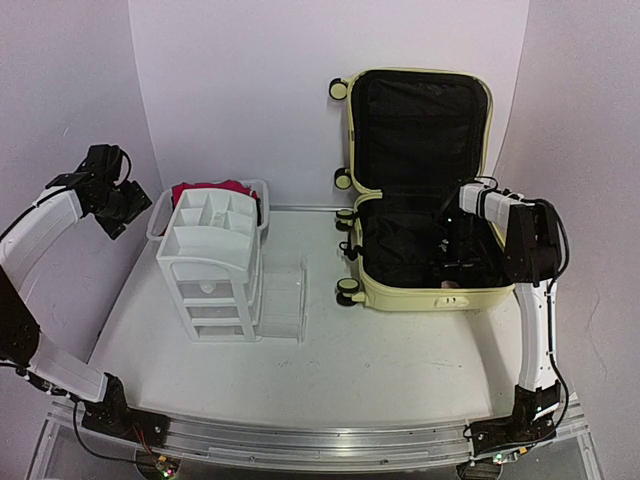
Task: Open, take out, and arrange the luggage
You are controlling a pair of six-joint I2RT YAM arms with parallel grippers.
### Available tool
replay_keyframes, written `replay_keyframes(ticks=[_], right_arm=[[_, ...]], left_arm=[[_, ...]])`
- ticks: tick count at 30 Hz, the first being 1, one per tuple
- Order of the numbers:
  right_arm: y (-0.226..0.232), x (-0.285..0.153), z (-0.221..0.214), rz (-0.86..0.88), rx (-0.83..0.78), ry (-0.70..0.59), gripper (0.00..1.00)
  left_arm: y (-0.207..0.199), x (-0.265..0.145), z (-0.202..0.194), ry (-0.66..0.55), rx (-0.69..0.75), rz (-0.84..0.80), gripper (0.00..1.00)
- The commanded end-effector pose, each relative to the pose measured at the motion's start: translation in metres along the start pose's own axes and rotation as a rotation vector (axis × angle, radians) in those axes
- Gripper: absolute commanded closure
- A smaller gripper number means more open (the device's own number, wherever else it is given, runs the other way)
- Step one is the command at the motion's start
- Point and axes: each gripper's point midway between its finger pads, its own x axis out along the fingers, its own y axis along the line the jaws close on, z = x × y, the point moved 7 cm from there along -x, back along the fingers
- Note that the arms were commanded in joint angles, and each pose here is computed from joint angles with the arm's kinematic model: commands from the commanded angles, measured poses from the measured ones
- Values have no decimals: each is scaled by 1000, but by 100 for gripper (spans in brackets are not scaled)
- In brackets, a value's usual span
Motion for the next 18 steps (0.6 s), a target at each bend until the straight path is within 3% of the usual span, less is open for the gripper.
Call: replay_keyframes(ticks=[1, 10, 14, 18], right_arm=[[2, -1, 12, -15, -9, -66, 14], [4, -1, 13, 0, -17, -101, 37], [1, -15, 6, -2, -16, -147, 50], [-5, -42, -4, -10, -3, -226, 54]], left_arm=[[1, -16, 8, -57, 8, -13, 25], [5, -17, 0, -36, 57, -21, 24], [5, -24, 1, -47, 94, -39, 24], [5, -32, 1, -51, 111, -63, 24]])
